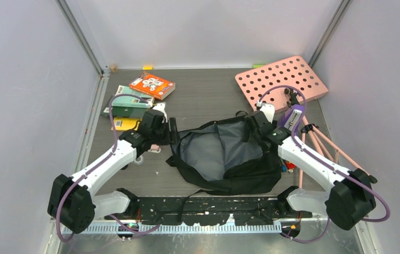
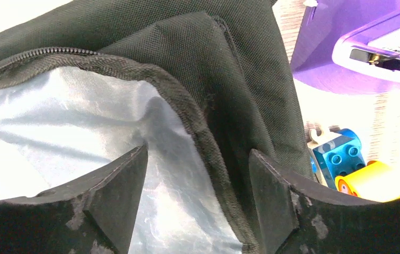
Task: Pack the student bag
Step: Unzip the student bag at the center of the board, then pick up the book from the center of the board.
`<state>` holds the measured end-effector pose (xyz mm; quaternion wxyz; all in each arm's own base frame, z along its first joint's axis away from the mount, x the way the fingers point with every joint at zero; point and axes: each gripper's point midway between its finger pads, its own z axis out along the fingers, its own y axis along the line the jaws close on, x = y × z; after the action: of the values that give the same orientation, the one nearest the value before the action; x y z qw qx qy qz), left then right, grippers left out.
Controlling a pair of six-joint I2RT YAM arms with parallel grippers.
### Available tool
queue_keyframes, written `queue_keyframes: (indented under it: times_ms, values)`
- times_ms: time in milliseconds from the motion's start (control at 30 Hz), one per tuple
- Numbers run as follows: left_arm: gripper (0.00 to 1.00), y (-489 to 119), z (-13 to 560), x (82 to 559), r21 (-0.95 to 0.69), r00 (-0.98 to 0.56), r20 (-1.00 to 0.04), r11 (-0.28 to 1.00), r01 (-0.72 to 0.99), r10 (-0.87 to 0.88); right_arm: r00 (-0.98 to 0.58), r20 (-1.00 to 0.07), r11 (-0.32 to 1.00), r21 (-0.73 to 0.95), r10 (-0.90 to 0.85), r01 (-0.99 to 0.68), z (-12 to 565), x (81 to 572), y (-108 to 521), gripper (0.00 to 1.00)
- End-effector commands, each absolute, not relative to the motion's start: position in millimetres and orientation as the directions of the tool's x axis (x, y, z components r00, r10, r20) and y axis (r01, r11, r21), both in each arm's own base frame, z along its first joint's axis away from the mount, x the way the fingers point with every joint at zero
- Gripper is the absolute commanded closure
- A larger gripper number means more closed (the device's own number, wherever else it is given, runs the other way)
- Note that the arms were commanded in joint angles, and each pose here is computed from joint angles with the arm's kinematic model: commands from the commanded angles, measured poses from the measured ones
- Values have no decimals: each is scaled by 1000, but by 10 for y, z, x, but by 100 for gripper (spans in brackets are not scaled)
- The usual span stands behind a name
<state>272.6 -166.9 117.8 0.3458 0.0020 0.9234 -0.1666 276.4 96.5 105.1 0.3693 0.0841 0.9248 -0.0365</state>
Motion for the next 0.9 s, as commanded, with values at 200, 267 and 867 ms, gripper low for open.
queue_keyframes:
  times_ms: [200,267,867]
  values:
    - [9,-1708,1886,2794,-318,-693,-715,927,199,-97,-660,-739,991,98,133,90,1682,2639,1018,16]
    - [5,-1691,2000,2813,-314,-683,-724,928,202,-96,-642,-755,991,101,132,84,1785,2631,998,15]
    - [6,-971,2293,4222,-587,-497,-678,806,-76,-541,-562,-806,952,290,186,-102,2204,2614,1352,16]
